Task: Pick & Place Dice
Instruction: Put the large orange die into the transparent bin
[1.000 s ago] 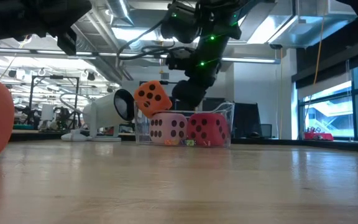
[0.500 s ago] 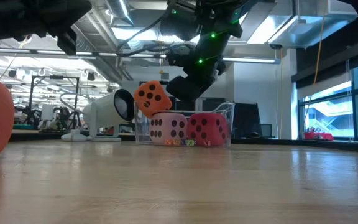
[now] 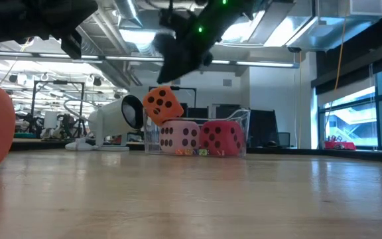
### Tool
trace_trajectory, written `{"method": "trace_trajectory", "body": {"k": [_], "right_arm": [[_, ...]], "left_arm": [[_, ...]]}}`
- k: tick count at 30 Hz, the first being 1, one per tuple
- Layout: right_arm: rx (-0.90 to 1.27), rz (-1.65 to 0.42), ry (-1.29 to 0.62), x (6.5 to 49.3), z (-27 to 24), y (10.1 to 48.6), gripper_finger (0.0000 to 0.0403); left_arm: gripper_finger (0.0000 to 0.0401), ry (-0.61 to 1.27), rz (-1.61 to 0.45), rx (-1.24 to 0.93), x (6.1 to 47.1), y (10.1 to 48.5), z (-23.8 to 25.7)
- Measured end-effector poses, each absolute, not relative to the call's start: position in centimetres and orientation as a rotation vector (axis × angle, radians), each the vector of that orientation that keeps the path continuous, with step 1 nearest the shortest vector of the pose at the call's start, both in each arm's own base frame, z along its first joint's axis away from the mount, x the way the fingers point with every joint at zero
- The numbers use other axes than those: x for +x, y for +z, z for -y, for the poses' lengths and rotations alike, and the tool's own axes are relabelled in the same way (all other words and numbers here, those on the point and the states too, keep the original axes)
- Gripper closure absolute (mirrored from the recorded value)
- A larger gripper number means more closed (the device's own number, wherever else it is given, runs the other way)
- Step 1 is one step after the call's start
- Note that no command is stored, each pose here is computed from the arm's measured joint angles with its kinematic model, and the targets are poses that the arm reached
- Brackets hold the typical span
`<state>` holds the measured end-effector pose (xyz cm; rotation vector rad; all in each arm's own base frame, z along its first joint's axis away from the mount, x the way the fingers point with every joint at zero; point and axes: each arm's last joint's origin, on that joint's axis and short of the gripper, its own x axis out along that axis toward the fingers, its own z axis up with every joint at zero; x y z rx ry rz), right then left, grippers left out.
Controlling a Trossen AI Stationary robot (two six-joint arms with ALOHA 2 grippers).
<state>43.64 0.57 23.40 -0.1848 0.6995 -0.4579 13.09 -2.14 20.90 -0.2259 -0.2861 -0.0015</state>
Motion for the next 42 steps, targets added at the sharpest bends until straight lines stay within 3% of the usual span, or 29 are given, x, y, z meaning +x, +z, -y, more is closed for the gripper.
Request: {"method": "trace_trajectory", "body": {"k": [9,18,30,42], "right_arm": [[-0.172,-0.508,-0.108,41.9,-0.6,24.4,0.0284],[-0.171,-0.144,0.021,33.1,-0.6,21.4,0.0284],[-0.138,-0.114,0.036,21.0,-0.4,19.0,0.0284],[-0.129,-0.113,0.057,15.3,-0.4,18.7,0.0284]], "left_arm": [[0.0395,-0.002,0.286,-0.226,13.1,20.9,2.1],[0.0393,-0.002,0.285,-0.226,13.1,20.9,2.1],[0.0395,-0.001,0.285,-0.226,13.1,20.9,2.1],[0.0395,-0.002,0.286,-0.226,13.1,20.9,2.1]]}}
